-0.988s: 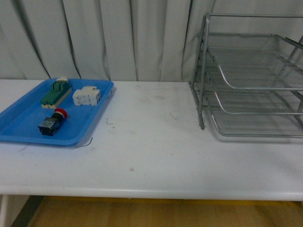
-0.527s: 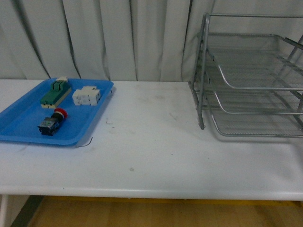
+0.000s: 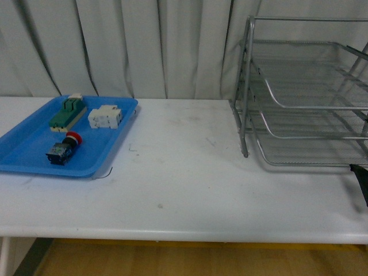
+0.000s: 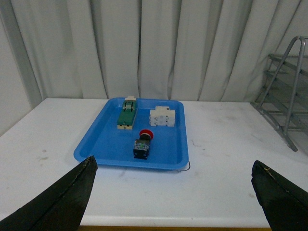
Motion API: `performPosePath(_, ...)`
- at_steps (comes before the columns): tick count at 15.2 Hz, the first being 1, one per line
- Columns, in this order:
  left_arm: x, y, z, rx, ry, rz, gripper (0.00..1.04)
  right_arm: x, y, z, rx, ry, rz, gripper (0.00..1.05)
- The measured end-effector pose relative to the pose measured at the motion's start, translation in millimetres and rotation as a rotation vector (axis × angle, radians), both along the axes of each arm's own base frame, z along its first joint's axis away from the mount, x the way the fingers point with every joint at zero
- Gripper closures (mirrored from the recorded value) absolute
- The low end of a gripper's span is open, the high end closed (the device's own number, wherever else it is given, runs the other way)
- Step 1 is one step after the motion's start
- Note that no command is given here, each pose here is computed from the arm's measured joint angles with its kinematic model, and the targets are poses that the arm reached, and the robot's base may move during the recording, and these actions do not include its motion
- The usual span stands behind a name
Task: Place button on rack with both arms
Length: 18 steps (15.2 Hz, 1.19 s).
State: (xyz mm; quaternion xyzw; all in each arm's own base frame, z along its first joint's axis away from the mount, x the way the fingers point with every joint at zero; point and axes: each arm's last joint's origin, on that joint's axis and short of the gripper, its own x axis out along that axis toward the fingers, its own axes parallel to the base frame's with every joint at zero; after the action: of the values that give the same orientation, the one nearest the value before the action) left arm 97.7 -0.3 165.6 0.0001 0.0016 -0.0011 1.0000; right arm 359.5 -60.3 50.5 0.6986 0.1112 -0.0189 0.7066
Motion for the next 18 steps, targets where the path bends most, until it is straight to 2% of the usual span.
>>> performPosePath(9,0,0,0,0.000,0.000,0.000,0.07,19,-11,-6,-0.046,-0.037,0.001,0.06)
performPosePath(10,0,0,0,0.000,0.000,0.000,0.07,23,-12,-5,-0.054,-0.052,0.001,0.11)
performPosePath(15,0,0,0,0.000,0.000,0.000,0.07,37,-15,-9,-0.106,-0.082,0.009,0.73)
performPosePath(17,0,0,0,0.000,0.000,0.000,0.07,38,-15,-10,-0.108,-0.080,0.010,0.95)
performPosePath(18,0,0,0,0.000,0.000,0.000,0.07,38,-15,-10,-0.069,-0.076,0.008,1.02)
